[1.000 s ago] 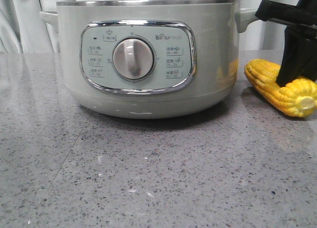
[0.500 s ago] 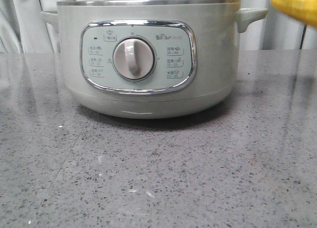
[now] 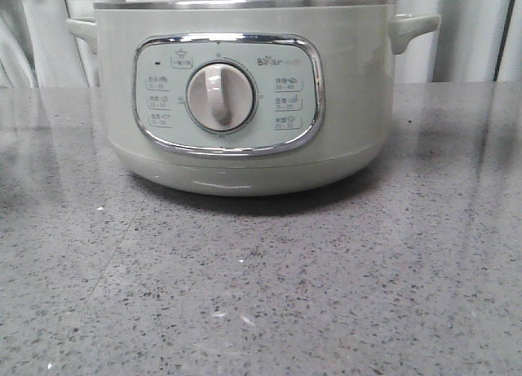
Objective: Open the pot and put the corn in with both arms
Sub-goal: 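Lift the lid off the pot with the left gripper, set it beside, then carry the corn over the open pot with the right gripper and lower it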
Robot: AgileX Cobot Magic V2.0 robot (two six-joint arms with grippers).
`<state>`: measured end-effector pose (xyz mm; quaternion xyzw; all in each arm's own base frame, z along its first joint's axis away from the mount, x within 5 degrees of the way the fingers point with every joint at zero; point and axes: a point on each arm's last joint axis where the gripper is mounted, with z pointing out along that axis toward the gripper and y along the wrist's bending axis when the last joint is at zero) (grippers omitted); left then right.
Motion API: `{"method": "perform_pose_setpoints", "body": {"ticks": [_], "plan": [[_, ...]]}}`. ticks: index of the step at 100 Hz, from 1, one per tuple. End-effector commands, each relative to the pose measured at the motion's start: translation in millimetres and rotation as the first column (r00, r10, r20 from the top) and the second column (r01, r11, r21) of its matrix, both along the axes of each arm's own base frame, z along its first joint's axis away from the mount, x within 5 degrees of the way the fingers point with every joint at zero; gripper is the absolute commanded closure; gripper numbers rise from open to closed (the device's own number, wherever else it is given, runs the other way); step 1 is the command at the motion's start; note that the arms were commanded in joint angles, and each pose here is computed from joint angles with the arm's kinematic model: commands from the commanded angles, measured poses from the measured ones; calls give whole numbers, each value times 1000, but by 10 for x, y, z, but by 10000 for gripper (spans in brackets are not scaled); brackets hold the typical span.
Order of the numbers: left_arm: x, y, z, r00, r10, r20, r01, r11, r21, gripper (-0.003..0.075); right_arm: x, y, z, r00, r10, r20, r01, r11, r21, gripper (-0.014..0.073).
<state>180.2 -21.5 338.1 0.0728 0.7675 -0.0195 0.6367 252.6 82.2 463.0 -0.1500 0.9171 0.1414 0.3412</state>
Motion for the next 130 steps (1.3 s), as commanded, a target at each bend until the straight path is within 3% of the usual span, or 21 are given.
{"method": "perform_pose_setpoints", "body": {"ticks": [1, 23, 53, 102, 130], "plan": [[-67, 39, 135, 979, 39, 200, -30, 998, -48, 741, -46, 185, 71, 997, 74, 22, -74, 997, 31, 659], [-71, 41, -219, 987, 45, 156, -40, 998, -38, 741, 215, 592, -186, 986, 164, -31, -164, 986, 22, 659], [185, -183, -388, 987, -36, 156, 41, 999, -30, 741, 518, 731, -520, 977, 164, -133, -166, 986, -4, 659], [529, -303, -733, 994, -42, 98, 43, 999, -9, 741, 556, 745, -561, 977, 162, -141, -165, 986, -7, 659], [540, -382, -768, 994, -67, 86, 72, 996, -51, 741, 626, 775, -652, 973, 160, -164, -164, 986, -13, 659]]}}
